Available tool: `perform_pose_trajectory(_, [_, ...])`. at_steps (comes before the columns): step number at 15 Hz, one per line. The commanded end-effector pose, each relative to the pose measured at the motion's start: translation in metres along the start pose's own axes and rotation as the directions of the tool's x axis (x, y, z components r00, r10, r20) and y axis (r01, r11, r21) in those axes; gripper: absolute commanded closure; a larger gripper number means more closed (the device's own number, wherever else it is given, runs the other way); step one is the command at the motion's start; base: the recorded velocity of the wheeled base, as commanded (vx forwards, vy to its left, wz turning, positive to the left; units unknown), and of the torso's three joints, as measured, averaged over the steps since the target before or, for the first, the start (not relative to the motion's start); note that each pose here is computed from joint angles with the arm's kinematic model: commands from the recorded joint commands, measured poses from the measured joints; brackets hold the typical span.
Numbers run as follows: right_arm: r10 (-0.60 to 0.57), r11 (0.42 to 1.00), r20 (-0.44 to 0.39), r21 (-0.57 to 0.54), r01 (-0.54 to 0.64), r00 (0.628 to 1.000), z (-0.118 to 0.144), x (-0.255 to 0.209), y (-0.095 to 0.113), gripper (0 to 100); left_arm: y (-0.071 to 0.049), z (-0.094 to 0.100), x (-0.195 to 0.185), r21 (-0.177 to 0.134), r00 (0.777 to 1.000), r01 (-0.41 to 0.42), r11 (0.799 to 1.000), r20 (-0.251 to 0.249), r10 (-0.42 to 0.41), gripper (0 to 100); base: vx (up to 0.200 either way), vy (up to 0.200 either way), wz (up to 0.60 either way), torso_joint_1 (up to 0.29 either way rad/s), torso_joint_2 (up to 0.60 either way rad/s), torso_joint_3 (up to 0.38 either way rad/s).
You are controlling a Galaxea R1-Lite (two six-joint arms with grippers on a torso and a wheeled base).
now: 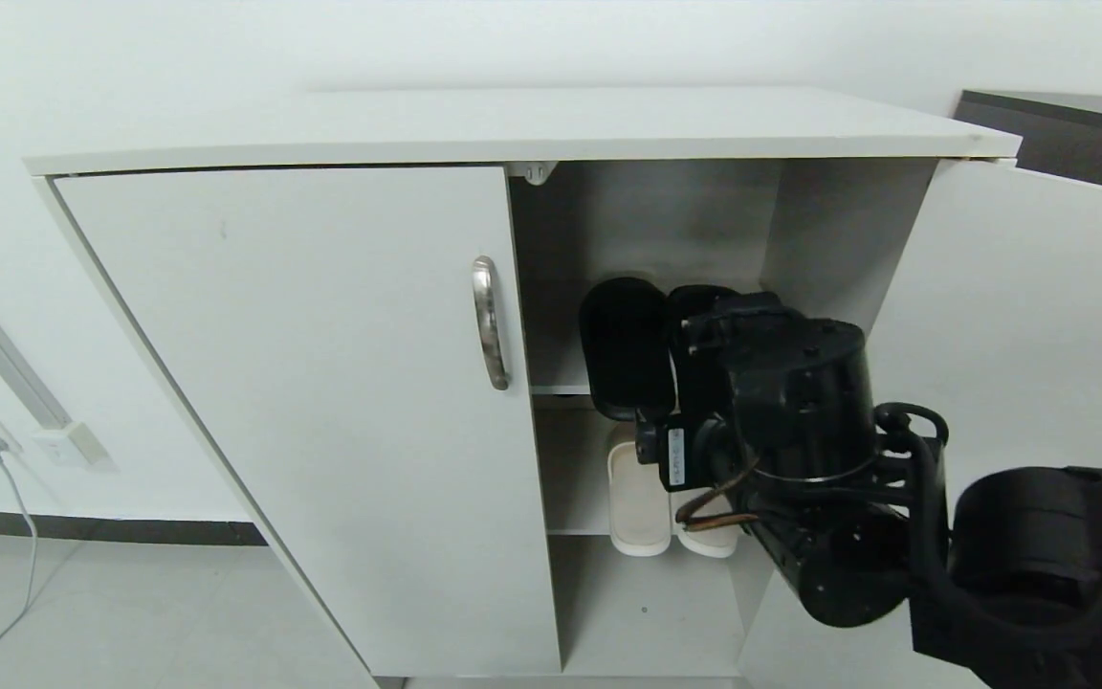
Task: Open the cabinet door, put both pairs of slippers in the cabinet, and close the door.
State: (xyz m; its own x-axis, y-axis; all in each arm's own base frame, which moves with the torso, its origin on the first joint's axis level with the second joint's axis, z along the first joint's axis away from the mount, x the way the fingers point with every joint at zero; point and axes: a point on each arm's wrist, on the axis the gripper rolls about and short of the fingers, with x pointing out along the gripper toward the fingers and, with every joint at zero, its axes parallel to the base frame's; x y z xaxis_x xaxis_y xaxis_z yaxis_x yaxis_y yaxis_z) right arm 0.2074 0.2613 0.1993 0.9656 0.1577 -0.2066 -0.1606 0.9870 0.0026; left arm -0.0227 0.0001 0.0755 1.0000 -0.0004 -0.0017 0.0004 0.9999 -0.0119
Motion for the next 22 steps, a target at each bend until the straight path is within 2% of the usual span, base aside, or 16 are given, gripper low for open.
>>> perform_pose_trajectory(1, [0.045,0.999,0.005,0.005,-0.045,0.999,-0.004,-0.016,-0.01,100,0.0,0.0,0.0,-0.002,1.0,0.0,1.0,0.0,0.0,100,0.0,0.0,0.0,0.0,0.0,0.0])
perform_pose_trajectory(19, [0.035,0.999,-0.038,-0.023,-0.036,0.999,-0.018,-0.006,-0.01,100,0.0,0.0,0.0,-0.002,1.0,0.0,1.0,0.0,0.0,100,0.0,0.0,0.0,0.0,0.0,0.0])
perform_pose_trajectory(22, [0.035,0.999,-0.038,-0.023,-0.036,0.999,-0.018,-0.006,-0.011,100,0.0,0.0,0.0,-0.003,1.0,0.001,1.0,0.0,-0.001,100,-0.2,0.0,0.0,0.002,0.0,0.001])
